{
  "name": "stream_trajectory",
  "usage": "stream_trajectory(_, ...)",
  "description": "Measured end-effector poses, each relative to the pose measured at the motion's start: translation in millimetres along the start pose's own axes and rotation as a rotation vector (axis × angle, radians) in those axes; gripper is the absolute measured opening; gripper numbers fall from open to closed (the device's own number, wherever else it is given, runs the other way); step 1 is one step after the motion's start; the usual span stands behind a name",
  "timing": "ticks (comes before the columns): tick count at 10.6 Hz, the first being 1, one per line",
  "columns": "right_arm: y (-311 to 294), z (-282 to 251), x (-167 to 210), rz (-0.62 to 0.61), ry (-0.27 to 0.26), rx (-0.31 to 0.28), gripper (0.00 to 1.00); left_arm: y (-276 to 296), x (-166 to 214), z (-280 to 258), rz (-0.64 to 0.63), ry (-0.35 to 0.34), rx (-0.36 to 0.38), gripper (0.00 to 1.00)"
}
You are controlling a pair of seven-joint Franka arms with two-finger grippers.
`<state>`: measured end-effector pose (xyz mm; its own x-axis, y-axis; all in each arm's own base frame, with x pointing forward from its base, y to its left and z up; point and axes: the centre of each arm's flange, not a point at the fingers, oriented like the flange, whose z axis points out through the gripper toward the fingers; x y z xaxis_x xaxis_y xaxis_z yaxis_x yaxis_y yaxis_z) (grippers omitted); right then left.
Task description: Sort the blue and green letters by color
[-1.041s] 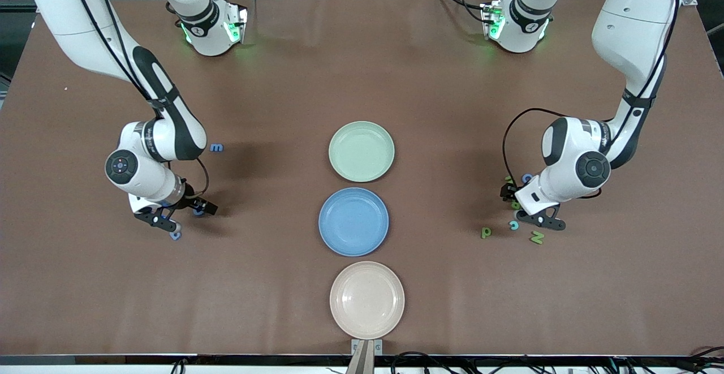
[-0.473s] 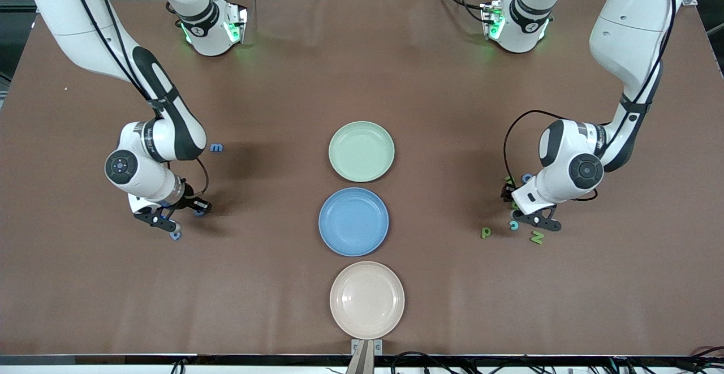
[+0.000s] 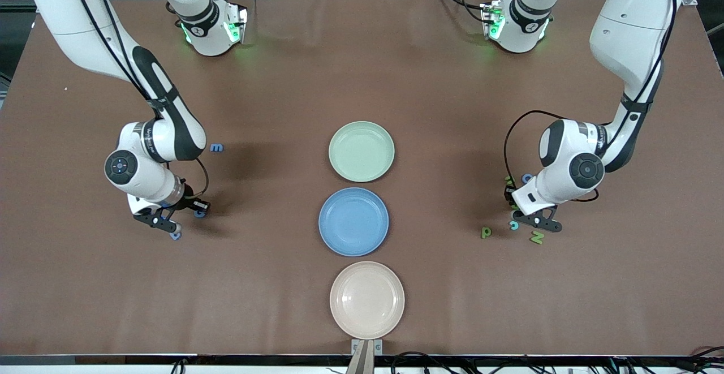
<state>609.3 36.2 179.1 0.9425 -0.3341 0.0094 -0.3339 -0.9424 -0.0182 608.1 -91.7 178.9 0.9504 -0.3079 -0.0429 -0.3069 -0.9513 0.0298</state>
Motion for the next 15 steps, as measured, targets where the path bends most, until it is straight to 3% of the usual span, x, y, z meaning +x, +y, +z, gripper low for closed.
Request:
stream_trajectory(5, -63.1, -57.5, 11.7, -0.084, 0.018, 0.026, 0.33, 32.2, 16.2, -36.8, 0.010, 0.062, -0.011, 0.29)
stream_trajectory(9, -162.8, -87.3, -23.4, -0.212, 0.059, 0.089, 0.33, 164.4, 23.8, -75.6, -0.126, 0.027, -0.070, 0.29)
stream_trajectory(15, -295.3, -96.8, -78.3, -0.288, 0.093, 0.217, 0.33, 348.3, -5.7, -65.5, -0.338, -0.003, -0.083, 0.29)
